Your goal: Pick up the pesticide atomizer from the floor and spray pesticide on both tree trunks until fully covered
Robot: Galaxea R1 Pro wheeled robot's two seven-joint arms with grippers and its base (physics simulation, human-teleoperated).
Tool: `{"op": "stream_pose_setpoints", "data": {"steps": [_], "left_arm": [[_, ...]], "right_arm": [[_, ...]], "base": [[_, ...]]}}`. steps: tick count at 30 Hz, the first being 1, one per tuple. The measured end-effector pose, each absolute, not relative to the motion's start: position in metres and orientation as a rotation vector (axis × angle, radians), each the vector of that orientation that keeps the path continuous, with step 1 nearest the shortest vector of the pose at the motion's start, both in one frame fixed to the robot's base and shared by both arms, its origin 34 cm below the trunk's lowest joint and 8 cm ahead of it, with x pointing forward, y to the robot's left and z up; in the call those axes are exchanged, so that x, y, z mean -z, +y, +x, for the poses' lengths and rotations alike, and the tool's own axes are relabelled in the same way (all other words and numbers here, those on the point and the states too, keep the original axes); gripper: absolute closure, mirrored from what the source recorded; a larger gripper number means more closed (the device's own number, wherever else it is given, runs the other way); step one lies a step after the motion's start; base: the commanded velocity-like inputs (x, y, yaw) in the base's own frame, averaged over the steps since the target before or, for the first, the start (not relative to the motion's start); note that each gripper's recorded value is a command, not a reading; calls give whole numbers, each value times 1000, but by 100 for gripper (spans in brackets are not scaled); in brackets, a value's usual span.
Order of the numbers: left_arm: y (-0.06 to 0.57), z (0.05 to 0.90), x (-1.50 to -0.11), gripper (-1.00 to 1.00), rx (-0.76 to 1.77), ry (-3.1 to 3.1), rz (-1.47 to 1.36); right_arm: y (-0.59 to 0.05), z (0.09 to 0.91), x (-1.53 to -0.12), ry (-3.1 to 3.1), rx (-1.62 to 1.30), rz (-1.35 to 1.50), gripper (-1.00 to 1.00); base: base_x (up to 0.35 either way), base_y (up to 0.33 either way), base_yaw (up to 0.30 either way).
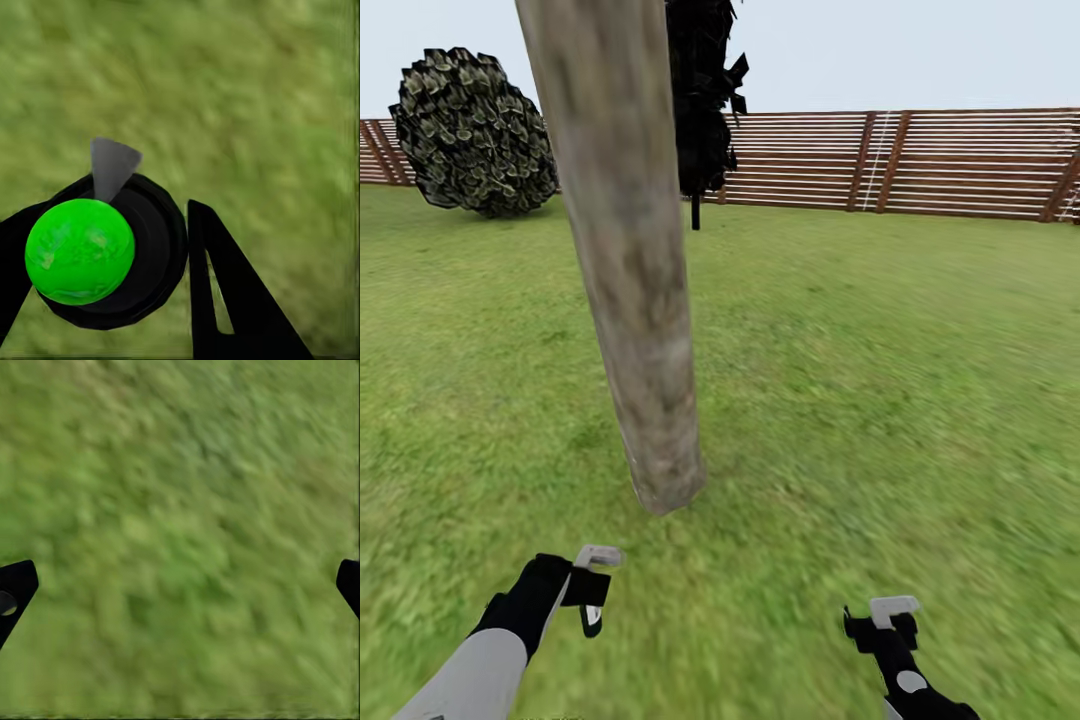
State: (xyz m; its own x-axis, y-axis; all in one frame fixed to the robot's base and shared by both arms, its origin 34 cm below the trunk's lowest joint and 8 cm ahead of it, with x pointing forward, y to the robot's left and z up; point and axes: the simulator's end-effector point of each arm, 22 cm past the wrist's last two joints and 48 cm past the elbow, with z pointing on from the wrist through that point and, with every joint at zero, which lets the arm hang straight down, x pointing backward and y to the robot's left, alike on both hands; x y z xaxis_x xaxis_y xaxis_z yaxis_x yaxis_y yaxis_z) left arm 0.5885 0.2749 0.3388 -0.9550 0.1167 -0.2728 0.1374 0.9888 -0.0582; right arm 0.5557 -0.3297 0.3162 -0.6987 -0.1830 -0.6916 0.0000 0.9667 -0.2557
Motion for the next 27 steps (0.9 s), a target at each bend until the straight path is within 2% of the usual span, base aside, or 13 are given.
{"op": "stream_pose_setpoints", "data": {"steps": [6, 8, 15, 18, 21, 27], "left_arm": [[277, 622, -366, 100, 98, 2838, 146], [278, 658, -394, 100, 97, 2810, 118], [324, 661, -402, 100, 10, 2810, 95], [271, 672, -407, 100, 110, 2787, 118], [257, 684, -418, 100, 121, 2762, 139], [344, 680, -421, 100, -28, 2770, 76]], "right_arm": [[-341, 556, -320, 2316, 370, -94, -100], [-339, 555, -320, 2319, 367, -87, -100], [-339, 556, -322, 2316, 365, -86, -100], [-338, 557, -322, 2314, 363, -92, -100], [-338, 557, -323, 2312, 363, -93, -100], [-338, 557, -323, 2313, 365, -89, -100]], "base": [[-17, -9, -191], [0, 0, -141], [0, 0, -213], [0, 0, -226], [0, 0, -118], [-82, 16, -7]]}}
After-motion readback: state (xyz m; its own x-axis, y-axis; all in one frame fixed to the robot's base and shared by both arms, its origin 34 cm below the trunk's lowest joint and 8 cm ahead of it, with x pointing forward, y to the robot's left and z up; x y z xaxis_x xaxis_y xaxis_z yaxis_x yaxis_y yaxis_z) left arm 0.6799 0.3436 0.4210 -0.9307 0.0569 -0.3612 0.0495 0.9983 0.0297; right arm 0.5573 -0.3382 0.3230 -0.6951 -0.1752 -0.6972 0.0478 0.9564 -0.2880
